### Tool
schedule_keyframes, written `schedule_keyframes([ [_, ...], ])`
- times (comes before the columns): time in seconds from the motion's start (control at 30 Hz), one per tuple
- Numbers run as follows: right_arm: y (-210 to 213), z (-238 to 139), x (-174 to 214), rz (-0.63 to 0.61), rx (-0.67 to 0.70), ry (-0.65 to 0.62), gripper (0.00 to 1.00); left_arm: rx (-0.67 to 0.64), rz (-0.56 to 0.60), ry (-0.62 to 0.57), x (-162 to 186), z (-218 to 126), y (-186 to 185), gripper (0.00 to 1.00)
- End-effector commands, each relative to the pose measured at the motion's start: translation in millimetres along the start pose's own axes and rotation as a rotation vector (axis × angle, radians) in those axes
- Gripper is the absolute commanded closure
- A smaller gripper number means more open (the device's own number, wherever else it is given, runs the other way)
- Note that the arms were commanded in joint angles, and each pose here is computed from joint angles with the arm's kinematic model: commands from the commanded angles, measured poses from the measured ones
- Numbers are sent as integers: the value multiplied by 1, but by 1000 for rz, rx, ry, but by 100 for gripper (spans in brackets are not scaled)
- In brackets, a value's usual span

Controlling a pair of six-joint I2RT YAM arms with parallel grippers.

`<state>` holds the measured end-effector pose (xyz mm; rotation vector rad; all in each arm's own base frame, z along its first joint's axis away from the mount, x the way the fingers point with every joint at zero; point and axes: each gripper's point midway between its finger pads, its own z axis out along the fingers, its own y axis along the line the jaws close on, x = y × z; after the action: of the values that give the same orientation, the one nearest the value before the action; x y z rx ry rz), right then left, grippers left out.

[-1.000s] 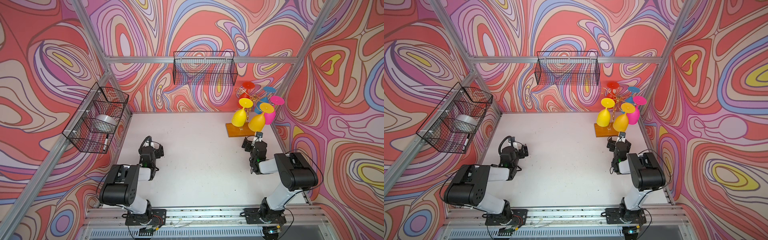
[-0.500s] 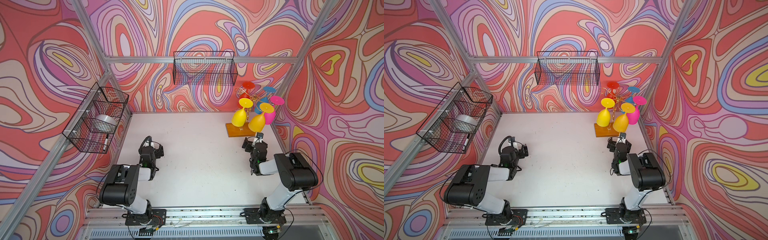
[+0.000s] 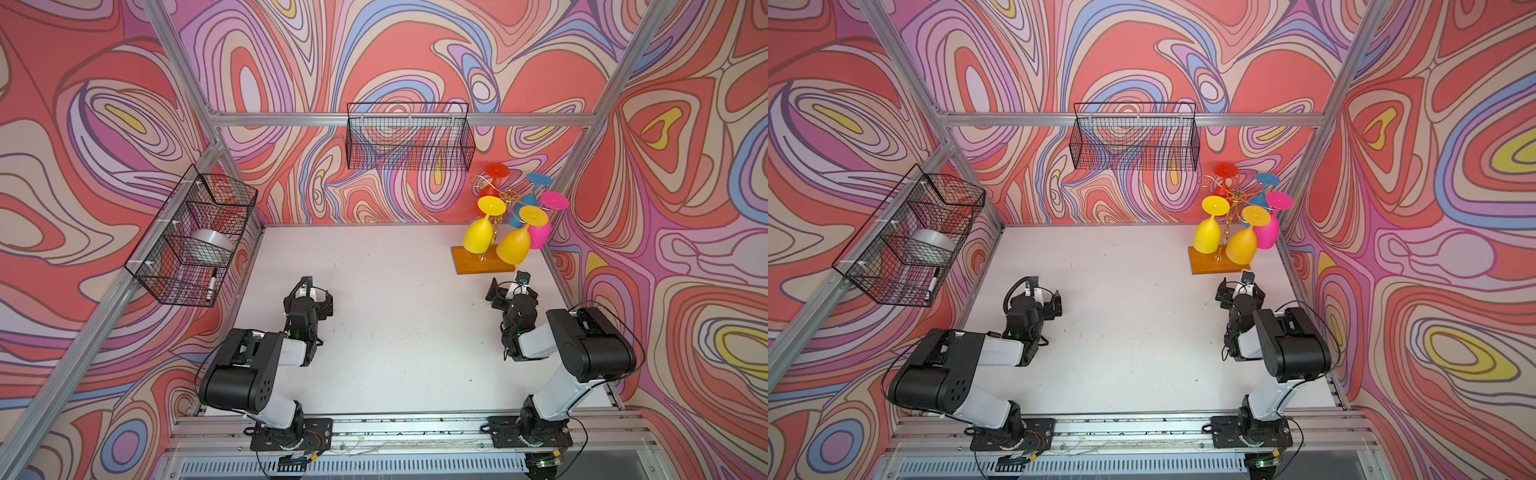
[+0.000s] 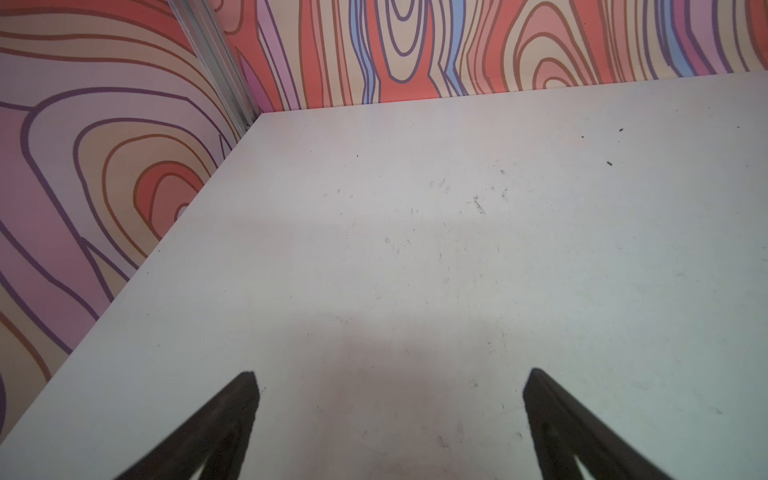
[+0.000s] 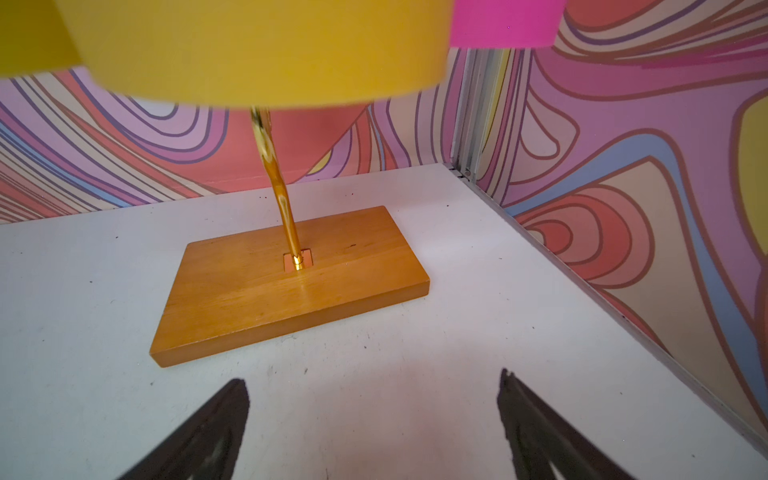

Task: Take the wine glass off the wine glass rack
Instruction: 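Raise the right gripper toward the glass rack while the left arm lifts forward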

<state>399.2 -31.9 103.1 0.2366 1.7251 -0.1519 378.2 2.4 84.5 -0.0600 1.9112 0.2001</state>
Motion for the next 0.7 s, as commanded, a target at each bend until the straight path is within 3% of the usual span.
schedule_keyframes([
  [0.0,3,-10,-6,-1,-17,-57,2,-34,5,-61,-13,-4,5,0],
  [0.3,11,-29,-15,-20,-65,-131,2,-93,-15,-56,-17,-5,13,1],
  [0.5,11,-58,-40,-36,41,-202,2,-90,-7,-76,-18,-8,11,0],
  [0.6,11,-71,-40,2,84,-161,2,-57,10,-86,-22,-11,6,0],
  [0.67,8,-77,-38,21,122,-125,1,-34,93,-89,-33,-16,-10,0],
])
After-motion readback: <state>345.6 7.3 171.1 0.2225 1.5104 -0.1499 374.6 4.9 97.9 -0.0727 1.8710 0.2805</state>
